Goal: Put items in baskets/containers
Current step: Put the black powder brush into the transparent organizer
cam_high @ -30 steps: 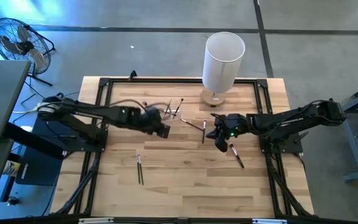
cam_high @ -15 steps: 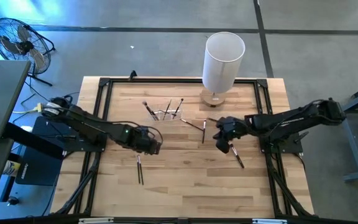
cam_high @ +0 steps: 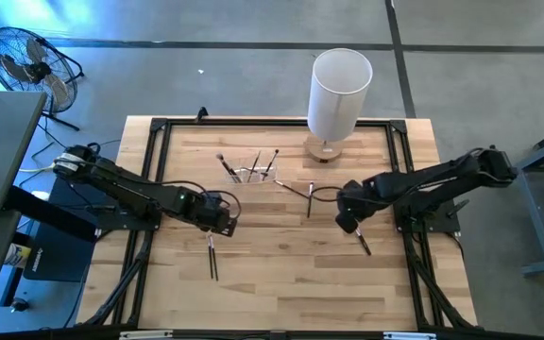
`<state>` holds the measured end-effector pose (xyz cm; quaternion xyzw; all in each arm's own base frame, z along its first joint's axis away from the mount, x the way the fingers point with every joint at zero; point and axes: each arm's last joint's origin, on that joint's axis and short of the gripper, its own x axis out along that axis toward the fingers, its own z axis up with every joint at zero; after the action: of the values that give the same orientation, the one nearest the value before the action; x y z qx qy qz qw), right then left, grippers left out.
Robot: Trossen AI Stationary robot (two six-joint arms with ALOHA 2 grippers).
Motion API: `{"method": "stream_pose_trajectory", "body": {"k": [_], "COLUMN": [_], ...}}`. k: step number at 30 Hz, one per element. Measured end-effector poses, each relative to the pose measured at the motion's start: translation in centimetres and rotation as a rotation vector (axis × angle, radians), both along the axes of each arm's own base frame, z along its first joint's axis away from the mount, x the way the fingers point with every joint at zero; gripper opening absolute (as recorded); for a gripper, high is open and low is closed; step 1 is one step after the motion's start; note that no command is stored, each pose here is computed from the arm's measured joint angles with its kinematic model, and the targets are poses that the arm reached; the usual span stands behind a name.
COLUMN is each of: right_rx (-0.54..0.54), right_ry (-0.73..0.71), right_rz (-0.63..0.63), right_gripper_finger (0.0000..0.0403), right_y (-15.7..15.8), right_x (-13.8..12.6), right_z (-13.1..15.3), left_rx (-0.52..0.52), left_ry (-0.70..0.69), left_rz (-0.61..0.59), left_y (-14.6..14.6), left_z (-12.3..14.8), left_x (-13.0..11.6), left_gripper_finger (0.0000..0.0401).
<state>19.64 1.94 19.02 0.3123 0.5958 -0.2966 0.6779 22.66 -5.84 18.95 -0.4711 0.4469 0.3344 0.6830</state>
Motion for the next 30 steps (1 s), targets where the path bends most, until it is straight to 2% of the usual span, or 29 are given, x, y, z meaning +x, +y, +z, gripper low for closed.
{"method": "stream_pose_trajectory", "body": {"k": [4, 11, 16, 19, 23, 27, 30], "right_rx": [0.032, 0.019, -0.022, -0.009, 0.023, 0.025, -0.008], "right_ry": [0.073, 0.149, 0.165, 0.166, 0.136, 0.092, -0.095], "right_rz": [0.008, 0.034, 0.062, 0.083, 0.111, 0.141, 0.182], "right_gripper_finger": [0.0052, 0.0117, 0.0134, 0.0111, 0.0022, 0.0017, 0.0006], "right_y": [0.2, 0.3, 0.3, 0.3, 0.4, 0.4, 0.4], "right_x": [0.5, 1.7, 2.6, 2.9, 3.2, 3.3, 4.6], "right_z": [-1.8, -4.1, -5.6, -6.1, -6.1, -5.4, -3.8], "left_rx": [0.013, 0.001, -0.001, -0.018, -0.026, -0.035, -0.042], "left_ry": [-0.011, -0.008, -0.01, -0.007, -0.021, -0.06, -0.092], "left_rz": [-0.031, -0.057, -0.068, -0.075, -0.077, -0.077, -0.078], "left_y": [0.0, -0.1, -0.1, -0.2, -0.2, -0.3, -0.4], "left_z": [0.1, 0.1, 0.1, 0.1, 0.1, 0.3, 0.4], "left_x": [0.1, 0.1, 0.1, 0.1, 0.2, 0.6, 0.8], "left_gripper_finger": [0.0083, 0.0083, 0.0083, 0.0083, 0.0083, 0.0083, 0.0083]}}
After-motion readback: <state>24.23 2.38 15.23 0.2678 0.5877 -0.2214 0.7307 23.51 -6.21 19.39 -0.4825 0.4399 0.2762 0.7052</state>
